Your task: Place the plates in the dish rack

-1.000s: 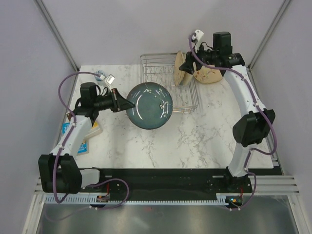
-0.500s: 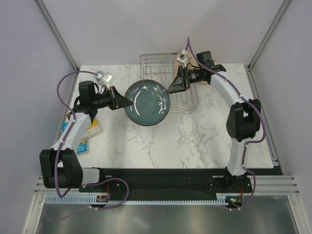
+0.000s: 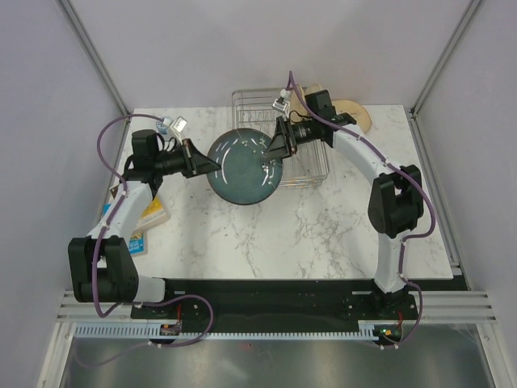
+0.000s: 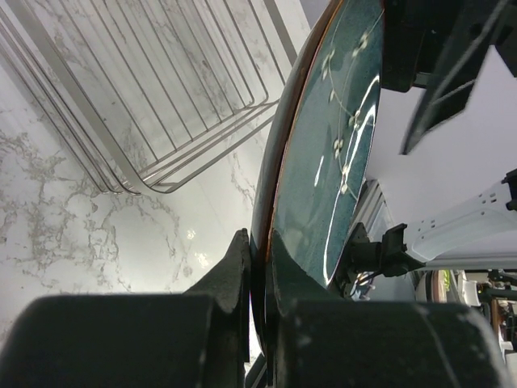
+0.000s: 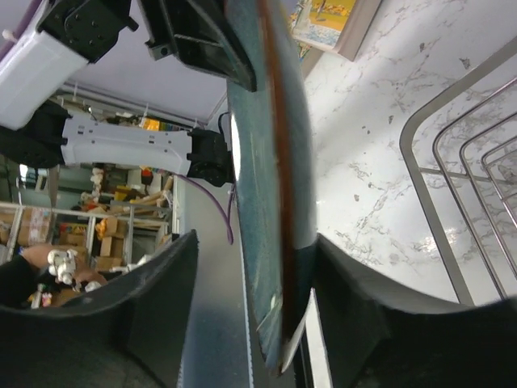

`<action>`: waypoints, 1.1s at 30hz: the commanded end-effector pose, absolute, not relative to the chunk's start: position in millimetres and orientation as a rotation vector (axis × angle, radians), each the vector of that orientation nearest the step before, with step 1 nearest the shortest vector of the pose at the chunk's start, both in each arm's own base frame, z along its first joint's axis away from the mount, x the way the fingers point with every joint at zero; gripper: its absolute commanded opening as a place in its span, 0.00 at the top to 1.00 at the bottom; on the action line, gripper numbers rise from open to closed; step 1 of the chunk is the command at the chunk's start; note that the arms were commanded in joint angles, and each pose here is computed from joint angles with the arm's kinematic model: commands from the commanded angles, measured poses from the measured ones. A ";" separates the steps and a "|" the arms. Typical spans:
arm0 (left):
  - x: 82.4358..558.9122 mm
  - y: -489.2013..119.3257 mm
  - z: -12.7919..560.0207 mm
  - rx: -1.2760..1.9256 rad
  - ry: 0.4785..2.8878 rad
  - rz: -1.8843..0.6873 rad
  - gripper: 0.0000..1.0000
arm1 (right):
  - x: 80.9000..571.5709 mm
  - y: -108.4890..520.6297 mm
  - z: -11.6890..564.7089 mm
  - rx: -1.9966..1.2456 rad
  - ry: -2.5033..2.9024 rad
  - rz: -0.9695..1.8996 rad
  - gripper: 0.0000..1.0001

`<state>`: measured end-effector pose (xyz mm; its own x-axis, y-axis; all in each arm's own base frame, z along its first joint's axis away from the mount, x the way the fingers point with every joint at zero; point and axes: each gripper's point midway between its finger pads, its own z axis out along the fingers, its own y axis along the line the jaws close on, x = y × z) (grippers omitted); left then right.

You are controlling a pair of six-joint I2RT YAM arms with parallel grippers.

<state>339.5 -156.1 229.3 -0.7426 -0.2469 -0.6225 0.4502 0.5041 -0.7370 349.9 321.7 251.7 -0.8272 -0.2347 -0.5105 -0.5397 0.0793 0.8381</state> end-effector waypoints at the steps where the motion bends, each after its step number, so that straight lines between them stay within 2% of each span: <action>1: 339.4 -163.7 277.3 0.278 1.894 -1.334 0.98 | 340.4 331.0 257.6 -0.842 2.073 1.831 0.43; 2: 338.6 -163.6 275.4 0.278 1.896 -1.333 0.98 | 341.4 331.9 256.7 -0.843 2.072 1.826 0.48; 3: 338.8 -163.2 273.9 0.270 1.900 -1.330 0.98 | 342.7 331.7 256.6 -0.841 2.073 1.823 0.62; 5: 337.9 -162.8 271.0 0.258 1.906 -1.320 0.98 | 346.5 331.2 259.9 -0.837 2.067 1.801 0.81; 6: 340.7 -160.6 269.1 0.237 1.909 -1.299 0.98 | 350.7 328.2 262.8 -0.821 2.067 1.784 1.00; 8: 348.8 -153.9 263.8 0.192 1.917 -1.212 0.96 | 358.4 320.8 273.9 -0.794 2.059 1.711 1.00; 9: 355.0 -148.2 261.1 0.161 1.920 -1.156 0.88 | 364.8 312.3 280.4 -0.795 2.038 1.648 1.00; 10: 358.4 -141.0 252.6 0.107 1.959 -1.092 0.63 | 383.2 306.2 292.6 -0.787 2.017 1.489 1.00; 12: 378.4 -115.1 242.9 0.015 1.976 -0.865 0.47 | 391.3 289.6 300.1 -0.785 2.069 1.273 1.00; 13: 382.6 -108.9 241.8 0.021 1.977 -0.807 0.40 | 402.3 283.7 323.5 -0.860 1.971 1.105 1.00; 14: 385.0 -102.2 235.4 0.052 1.990 -0.739 0.38 | 425.0 269.1 325.7 -0.795 1.988 0.884 1.00; 16: 395.5 -87.9 221.3 0.017 2.026 -0.630 0.37 | 438.1 260.5 351.6 -0.756 1.906 0.682 1.00; 17: 398.2 -82.4 214.0 -0.006 2.046 -0.597 0.36 | 462.2 246.4 365.3 -0.661 1.854 0.502 1.00; 18: 403.3 -75.3 204.4 -0.044 2.067 -0.554 0.39 | 462.9 244.1 380.4 -0.614 1.812 0.418 1.00; 19: 405.4 -73.6 197.6 -0.059 2.084 -0.546 0.47 | 470.0 238.5 372.5 -0.550 1.821 0.335 1.00; 21: 409.5 -74.3 190.9 -0.055 2.099 -0.529 0.64 | 483.7 220.1 405.0 -0.313 1.710 0.165 1.00; 22: 411.8 -76.9 184.8 -0.054 2.114 -0.527 0.90 | 486.0 221.0 395.1 -0.289 1.708 0.138 1.00; 23: 412.6 -78.7 183.6 -0.045 2.113 -0.521 0.97 | 490.7 220.8 408.8 -0.236 1.641 0.129 1.00; 29: 413.1 -105.7 164.6 0.118 2.122 -0.338 0.98 | 506.4 236.7 411.3 -0.087 1.592 -0.051 1.00; 33: 414.0 -122.8 151.1 0.152 2.134 -0.332 0.98 | 523.4 251.8 398.1 -0.001 1.584 -0.159 1.00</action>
<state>401.3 -123.8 157.9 -0.5995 -0.1024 -0.7938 0.2293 0.9282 -0.2930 504.3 259.0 318.9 -0.2485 -0.2535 -0.9349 -0.1747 0.9610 -0.2142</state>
